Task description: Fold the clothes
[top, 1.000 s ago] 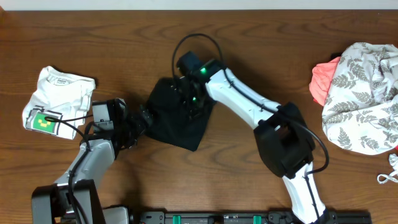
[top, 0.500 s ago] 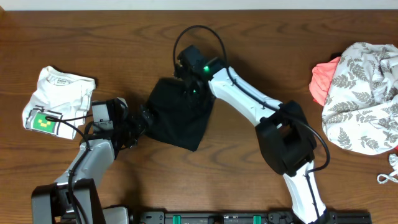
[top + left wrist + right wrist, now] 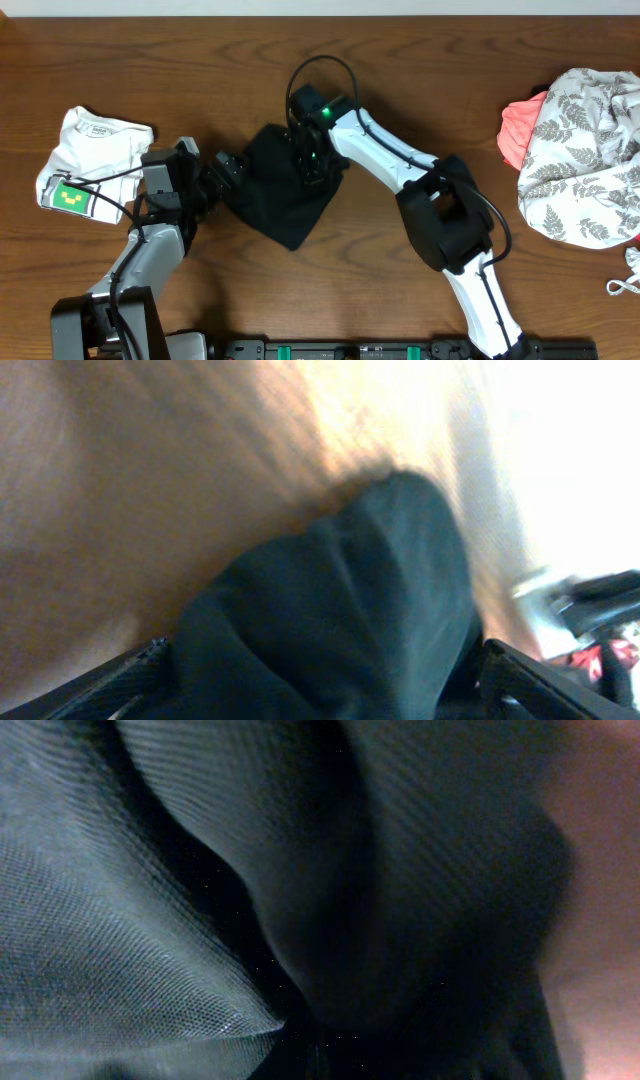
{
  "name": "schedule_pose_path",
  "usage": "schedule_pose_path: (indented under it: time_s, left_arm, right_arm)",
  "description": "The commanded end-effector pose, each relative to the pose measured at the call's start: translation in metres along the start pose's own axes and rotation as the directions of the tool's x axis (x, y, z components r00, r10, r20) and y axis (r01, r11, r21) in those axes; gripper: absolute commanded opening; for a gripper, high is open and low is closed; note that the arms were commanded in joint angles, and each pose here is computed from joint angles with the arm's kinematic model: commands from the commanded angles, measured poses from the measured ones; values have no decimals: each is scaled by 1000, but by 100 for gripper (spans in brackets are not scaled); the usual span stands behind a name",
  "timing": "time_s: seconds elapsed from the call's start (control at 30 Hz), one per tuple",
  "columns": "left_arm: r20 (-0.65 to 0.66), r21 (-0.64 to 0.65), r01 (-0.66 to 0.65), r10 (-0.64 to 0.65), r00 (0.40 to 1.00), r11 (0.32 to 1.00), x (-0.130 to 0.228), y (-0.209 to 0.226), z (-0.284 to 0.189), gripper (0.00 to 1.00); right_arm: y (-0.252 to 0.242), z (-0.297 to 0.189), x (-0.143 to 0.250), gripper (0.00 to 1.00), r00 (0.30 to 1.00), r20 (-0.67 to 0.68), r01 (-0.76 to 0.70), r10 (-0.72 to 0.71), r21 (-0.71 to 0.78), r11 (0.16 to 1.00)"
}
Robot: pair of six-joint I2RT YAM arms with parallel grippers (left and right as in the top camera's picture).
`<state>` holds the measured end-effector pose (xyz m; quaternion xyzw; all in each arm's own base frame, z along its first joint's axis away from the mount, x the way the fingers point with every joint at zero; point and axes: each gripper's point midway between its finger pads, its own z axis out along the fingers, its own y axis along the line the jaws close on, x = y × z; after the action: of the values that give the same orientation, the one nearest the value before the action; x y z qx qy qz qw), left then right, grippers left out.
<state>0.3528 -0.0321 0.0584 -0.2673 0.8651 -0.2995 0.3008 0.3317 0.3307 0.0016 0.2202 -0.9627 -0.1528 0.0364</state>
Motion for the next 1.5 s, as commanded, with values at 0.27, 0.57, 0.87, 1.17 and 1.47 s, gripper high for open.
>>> schedule_pose_path:
  time_s: [0.27, 0.57, 0.87, 1.17, 1.47]
  left_arm:
    - [54, 23, -39, 38, 998, 999, -19, -9, -1, 91]
    - [67, -77, 33, -28, 997, 996, -32, 34, -20, 88]
    - [5, -147, 65, -64, 998, 987, -17, 60, -28, 89]
    - [-106, -154, 85, -102, 989, 984, 15, 60, -26, 98]
    - [-149, -184, 95, -123, 981, 978, 27, 72, -19, 99]
  right_arm:
    - [27, 55, 48, 1, 953, -197, -236, 231, -6, 972]
    - [5, -15, 7, 2, 989, -24, -146, 144, -80, 986]
    - [15, -101, -15, 3, 973, 208, 124, -103, -94, 988]
    - [19, -83, -25, 5, 967, 219, 150, -128, -86, 985]
    - [23, -58, -27, 4, 968, 200, 171, -155, -69, 983]
